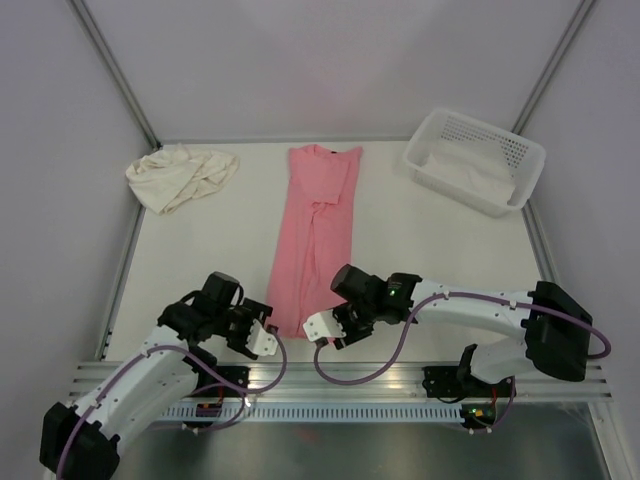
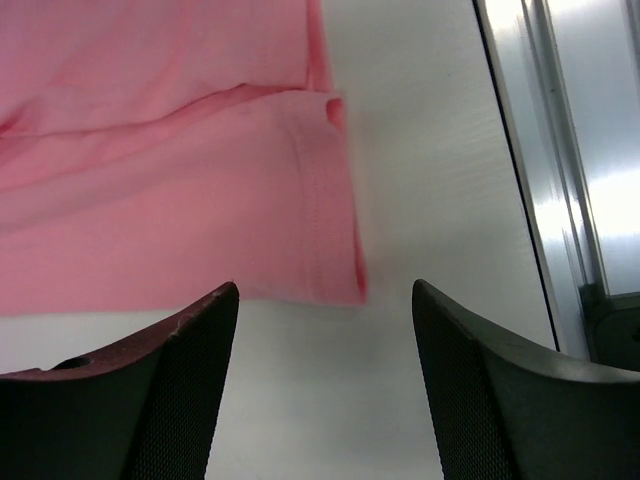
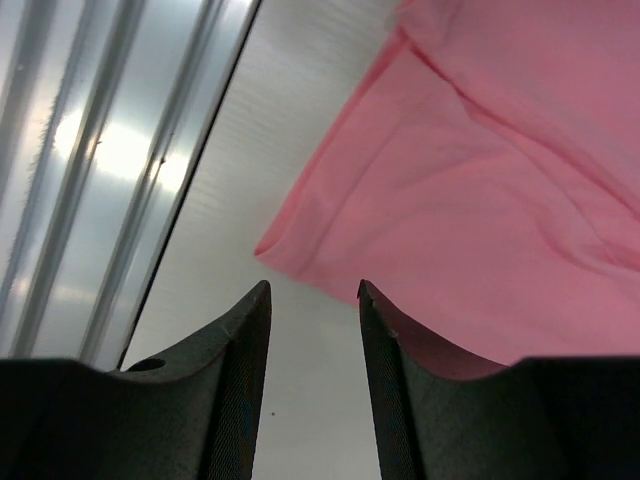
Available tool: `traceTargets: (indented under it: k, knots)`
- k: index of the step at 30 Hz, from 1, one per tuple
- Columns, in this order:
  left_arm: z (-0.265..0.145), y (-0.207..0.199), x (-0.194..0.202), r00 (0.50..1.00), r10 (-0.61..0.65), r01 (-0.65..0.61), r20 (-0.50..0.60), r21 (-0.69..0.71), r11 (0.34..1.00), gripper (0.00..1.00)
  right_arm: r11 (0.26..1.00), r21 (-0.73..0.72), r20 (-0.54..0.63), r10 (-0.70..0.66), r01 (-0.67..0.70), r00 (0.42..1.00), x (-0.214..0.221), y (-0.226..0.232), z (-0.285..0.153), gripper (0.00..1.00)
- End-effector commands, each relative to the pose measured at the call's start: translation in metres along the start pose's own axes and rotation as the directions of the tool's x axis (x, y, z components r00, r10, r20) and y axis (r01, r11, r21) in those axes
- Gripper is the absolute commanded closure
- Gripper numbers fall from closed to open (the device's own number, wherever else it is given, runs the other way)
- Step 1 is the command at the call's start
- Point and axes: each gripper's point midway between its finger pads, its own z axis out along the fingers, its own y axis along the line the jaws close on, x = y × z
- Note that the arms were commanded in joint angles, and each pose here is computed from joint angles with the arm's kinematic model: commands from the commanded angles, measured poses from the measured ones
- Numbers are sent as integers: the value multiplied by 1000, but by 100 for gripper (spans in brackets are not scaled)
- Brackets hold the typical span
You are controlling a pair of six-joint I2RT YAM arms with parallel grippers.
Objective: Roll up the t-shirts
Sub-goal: Roll the tshirt
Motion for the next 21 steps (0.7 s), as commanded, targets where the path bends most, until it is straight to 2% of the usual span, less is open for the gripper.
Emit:
traceTargets:
  k: [1, 4, 8, 14, 21]
  knots:
    - [4, -3, -3, 998, 58, -58, -16, 47, 997, 25, 987, -156, 36, -42, 47, 998, -1, 34, 1, 53]
    - [9, -8, -5, 996, 77, -72, -40, 109, 991, 27, 994, -69, 35, -80, 82, 996, 3, 23, 6, 50]
    - [15, -10, -3, 996, 45, -33, -82, 141, 989, 30, 999, 5, 51, -38, 38, 998, 4, 11, 23, 48]
    - [16, -5, 10, 986, 87, -72, -144, 101, 992, 32, 999, 15, 30, -38, 37, 999, 1, 9, 39, 48]
    - [17, 1, 8, 987, 68, -54, -145, 92, 994, 37, 1000, -16, -21, -9, 8, 1000, 15, 20, 44, 51]
